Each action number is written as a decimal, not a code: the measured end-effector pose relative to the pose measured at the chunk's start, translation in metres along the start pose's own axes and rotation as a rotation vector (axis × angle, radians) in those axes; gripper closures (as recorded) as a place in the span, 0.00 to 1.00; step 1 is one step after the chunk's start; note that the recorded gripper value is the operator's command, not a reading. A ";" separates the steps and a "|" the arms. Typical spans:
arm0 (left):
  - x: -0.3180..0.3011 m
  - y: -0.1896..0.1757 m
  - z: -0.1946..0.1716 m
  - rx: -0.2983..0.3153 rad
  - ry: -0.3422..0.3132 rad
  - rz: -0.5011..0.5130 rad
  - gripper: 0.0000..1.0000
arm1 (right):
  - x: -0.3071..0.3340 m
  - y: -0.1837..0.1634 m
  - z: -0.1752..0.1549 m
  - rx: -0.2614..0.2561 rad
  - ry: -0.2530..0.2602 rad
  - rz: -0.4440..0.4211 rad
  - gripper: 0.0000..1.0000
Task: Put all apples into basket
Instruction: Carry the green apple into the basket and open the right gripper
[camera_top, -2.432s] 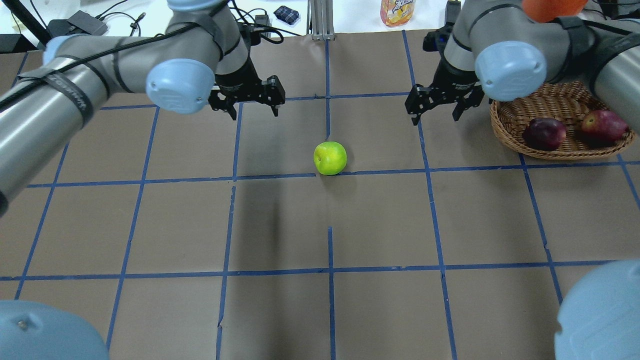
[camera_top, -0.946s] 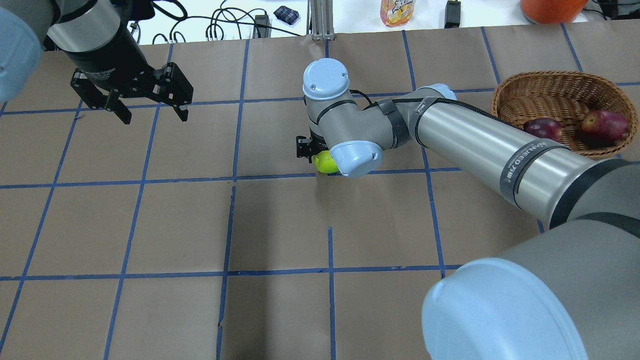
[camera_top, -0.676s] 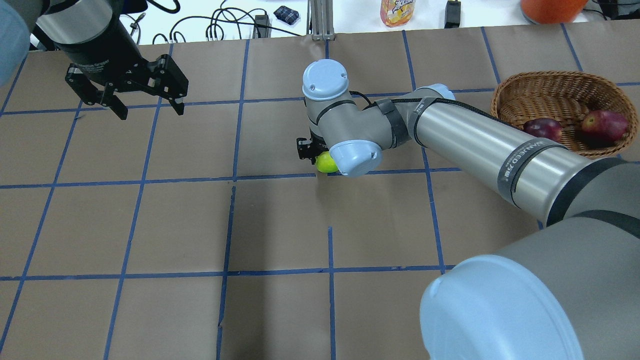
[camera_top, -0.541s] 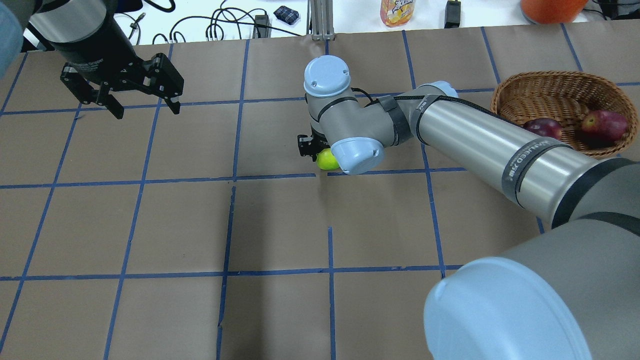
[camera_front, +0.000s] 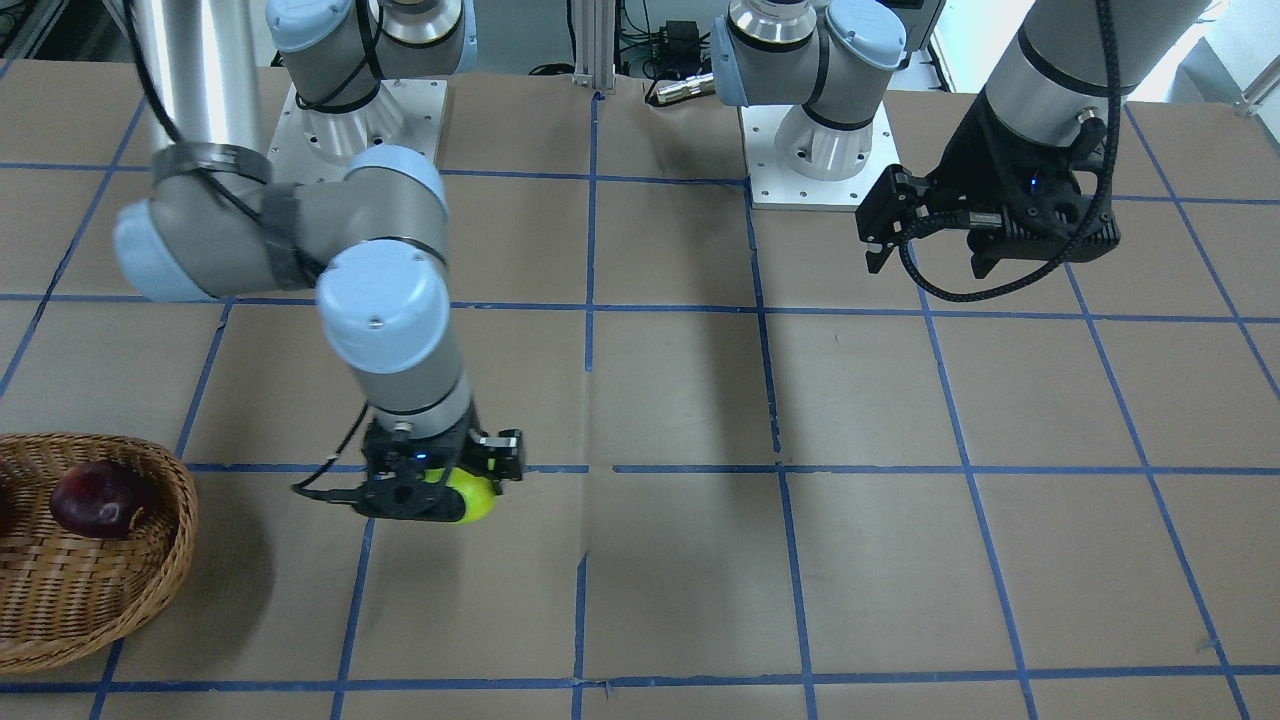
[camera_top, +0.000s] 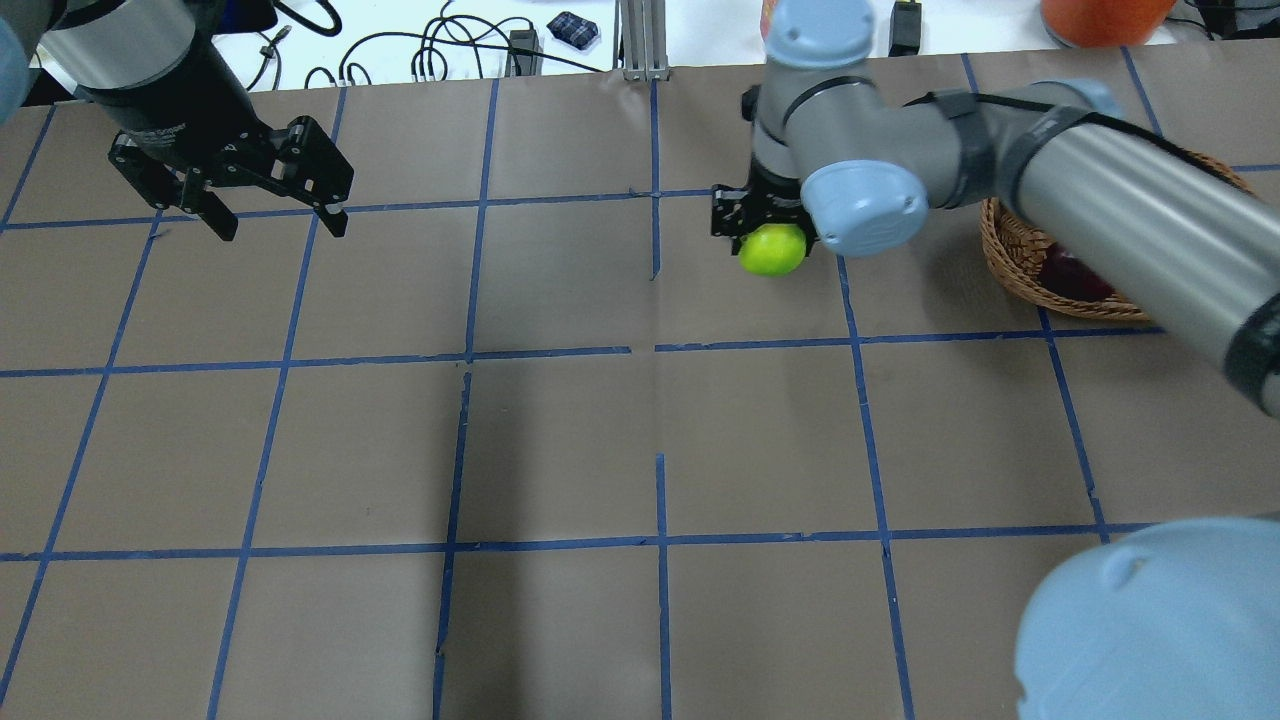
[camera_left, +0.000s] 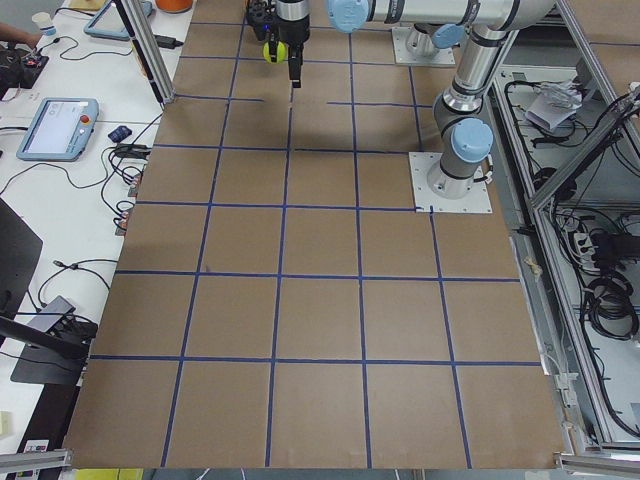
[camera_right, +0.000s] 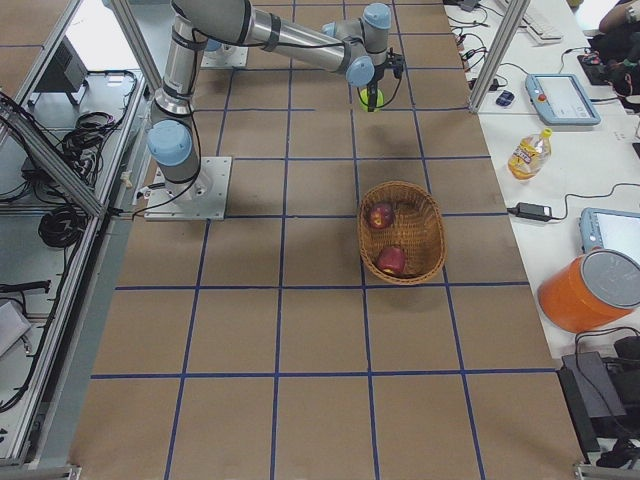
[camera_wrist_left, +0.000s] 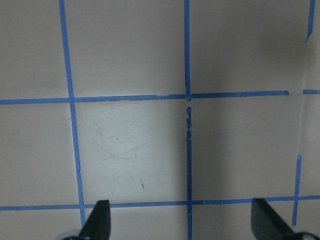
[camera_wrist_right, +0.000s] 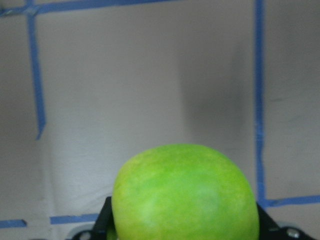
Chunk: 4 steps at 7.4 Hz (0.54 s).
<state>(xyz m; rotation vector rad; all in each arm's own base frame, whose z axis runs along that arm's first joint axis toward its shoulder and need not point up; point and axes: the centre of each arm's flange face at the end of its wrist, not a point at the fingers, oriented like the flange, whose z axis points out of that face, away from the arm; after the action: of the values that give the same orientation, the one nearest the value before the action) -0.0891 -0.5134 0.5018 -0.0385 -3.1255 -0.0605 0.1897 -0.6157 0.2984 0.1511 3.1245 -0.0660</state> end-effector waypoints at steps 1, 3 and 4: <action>0.001 -0.001 0.001 -0.002 0.005 0.000 0.00 | 0.064 -0.014 -0.013 -0.015 0.007 0.015 0.46; 0.003 -0.001 0.001 -0.001 0.013 0.000 0.00 | 0.206 -0.034 -0.021 -0.024 0.003 -0.039 0.42; 0.003 0.000 0.000 0.000 0.014 0.000 0.00 | 0.270 -0.039 -0.017 -0.028 0.001 -0.072 0.42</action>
<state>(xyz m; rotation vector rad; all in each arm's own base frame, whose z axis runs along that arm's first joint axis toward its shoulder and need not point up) -0.0926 -0.5137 0.5016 -0.0382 -3.1114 -0.0609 -0.0832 -0.6275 0.3132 0.0390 3.1293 -0.0237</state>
